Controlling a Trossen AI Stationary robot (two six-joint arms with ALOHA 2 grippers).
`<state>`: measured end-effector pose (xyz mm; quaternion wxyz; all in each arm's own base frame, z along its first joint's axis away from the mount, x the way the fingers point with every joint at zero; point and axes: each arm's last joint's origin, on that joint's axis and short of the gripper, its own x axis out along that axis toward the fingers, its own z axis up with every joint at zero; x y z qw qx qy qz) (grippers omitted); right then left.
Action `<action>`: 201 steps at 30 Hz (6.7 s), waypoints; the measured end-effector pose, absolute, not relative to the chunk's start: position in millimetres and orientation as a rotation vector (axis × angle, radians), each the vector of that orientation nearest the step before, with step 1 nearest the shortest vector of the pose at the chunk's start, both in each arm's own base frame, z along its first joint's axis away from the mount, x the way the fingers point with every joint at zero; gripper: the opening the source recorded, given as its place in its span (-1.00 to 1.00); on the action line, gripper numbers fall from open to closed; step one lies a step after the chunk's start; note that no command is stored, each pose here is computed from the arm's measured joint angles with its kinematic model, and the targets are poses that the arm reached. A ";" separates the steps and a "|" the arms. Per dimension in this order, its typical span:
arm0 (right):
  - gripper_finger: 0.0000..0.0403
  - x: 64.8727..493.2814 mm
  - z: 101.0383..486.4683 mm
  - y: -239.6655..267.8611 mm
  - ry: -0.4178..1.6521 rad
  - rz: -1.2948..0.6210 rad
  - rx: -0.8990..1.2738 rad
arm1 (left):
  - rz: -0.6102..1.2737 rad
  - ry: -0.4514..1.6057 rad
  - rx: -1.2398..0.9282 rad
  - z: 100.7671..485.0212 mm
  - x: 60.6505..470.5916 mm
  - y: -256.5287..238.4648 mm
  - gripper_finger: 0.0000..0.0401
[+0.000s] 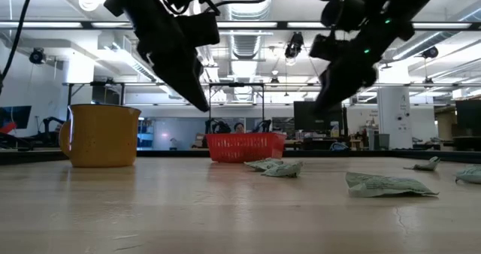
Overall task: Pick and place Stevia / Truvia into bins
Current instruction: Put the stevia packet into the red basket
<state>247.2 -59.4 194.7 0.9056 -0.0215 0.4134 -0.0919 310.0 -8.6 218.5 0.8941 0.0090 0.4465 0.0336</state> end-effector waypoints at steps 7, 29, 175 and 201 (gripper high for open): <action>-0.23 220.4 195.3 -37.3 0.891 -0.098 0.022 | 0.020 1.071 -0.131 211.1 296.9 -35.3 -0.39; -0.30 209.2 180.2 -28.4 0.913 -0.085 0.054 | 0.059 1.285 -0.263 203.1 217.5 -176.6 -0.39; -0.61 184.5 158.7 -24.9 1.136 -0.335 0.467 | 0.468 0.577 0.282 189.3 346.2 39.0 -0.11; -0.62 184.6 149.5 6.4 1.100 -0.311 0.432 | 0.463 0.575 0.284 194.6 343.5 36.8 -0.11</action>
